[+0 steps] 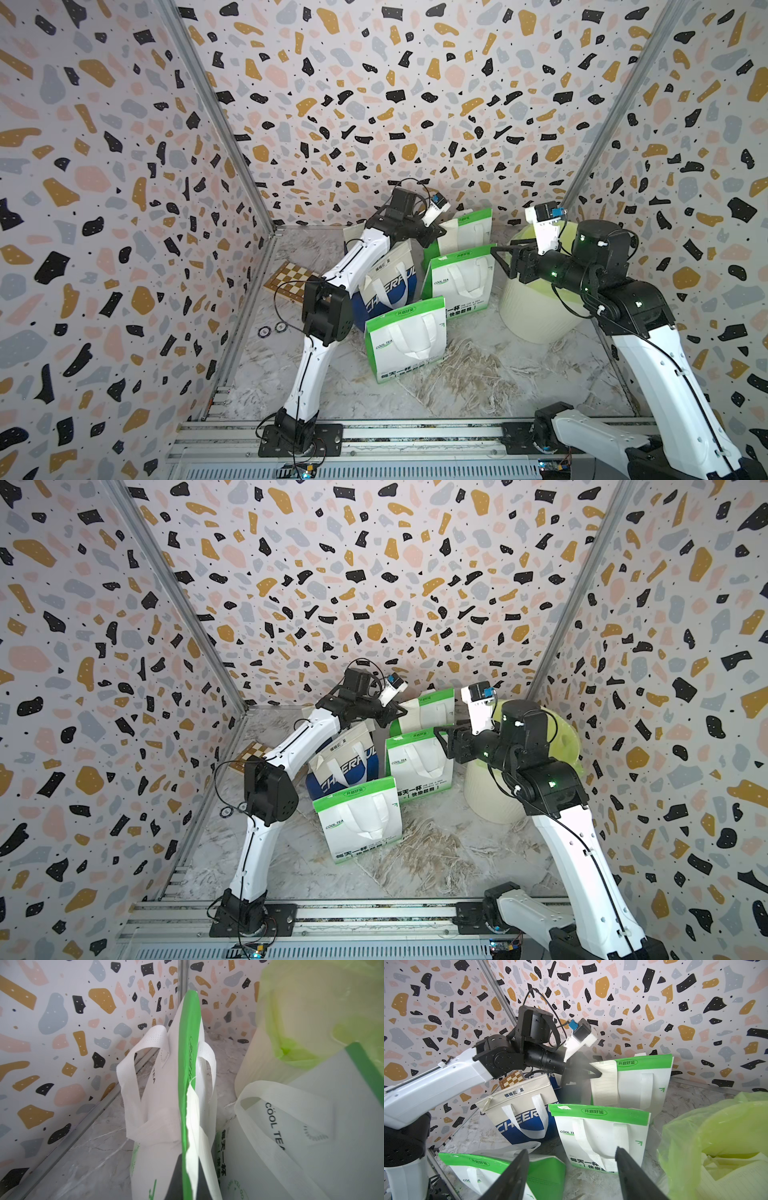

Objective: Shred takeout receipts and throw away
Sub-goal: Move the takeout bag to the center of the board, then tear off the takeout receipt from the takeout bag.

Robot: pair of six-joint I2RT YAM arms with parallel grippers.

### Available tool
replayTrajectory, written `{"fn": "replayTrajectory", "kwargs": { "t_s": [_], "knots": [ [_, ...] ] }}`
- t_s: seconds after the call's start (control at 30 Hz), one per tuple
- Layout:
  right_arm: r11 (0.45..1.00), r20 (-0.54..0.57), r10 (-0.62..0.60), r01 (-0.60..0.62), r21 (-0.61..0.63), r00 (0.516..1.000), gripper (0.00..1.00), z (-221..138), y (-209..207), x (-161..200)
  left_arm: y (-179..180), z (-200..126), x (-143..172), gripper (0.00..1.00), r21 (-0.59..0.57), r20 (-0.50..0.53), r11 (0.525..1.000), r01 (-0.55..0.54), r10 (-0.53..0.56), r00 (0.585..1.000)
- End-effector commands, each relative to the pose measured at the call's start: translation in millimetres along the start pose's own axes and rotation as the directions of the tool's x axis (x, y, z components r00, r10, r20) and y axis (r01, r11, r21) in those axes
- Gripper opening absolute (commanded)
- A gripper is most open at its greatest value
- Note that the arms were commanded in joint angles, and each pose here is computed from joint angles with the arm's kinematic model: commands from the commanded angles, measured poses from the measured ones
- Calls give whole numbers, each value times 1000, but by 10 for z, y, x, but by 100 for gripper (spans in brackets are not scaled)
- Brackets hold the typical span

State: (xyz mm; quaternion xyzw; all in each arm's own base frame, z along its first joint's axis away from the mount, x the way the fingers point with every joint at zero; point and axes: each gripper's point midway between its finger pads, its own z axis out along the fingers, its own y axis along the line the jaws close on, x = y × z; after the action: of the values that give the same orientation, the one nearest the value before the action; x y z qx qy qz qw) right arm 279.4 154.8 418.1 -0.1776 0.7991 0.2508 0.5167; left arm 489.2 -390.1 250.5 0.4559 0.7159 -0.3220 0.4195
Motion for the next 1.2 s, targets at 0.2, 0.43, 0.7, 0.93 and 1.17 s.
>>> {"fn": "replayTrajectory", "kwargs": {
  "t_s": [0.2, 0.43, 0.7, 0.93, 1.17],
  "knots": [
    [989, -133, 75, -90, -115, 988, 75, 463, 126, -146, -365, -618, -269, 0, 44, 96, 997, -60, 55, 994],
    [976, -253, 138, -174, -129, 958, 88, 1056, 91, -15, -286, -898, -180, 0, 21, 186, 999, 39, -42, 982],
    [979, -308, 123, -167, -118, 943, 89, 1543, 13, 172, -317, -888, -90, 0, 52, 182, 996, 78, -87, 979],
    [980, -309, 68, -121, -156, 948, 86, 1845, -46, 243, -370, -875, -79, 0, 92, 190, 993, 73, -90, 978],
    [982, -321, 6, -66, -174, 947, 83, 2099, -98, 171, -403, -859, -53, 0, 115, 188, 991, 74, -95, 978]
  ]
}}
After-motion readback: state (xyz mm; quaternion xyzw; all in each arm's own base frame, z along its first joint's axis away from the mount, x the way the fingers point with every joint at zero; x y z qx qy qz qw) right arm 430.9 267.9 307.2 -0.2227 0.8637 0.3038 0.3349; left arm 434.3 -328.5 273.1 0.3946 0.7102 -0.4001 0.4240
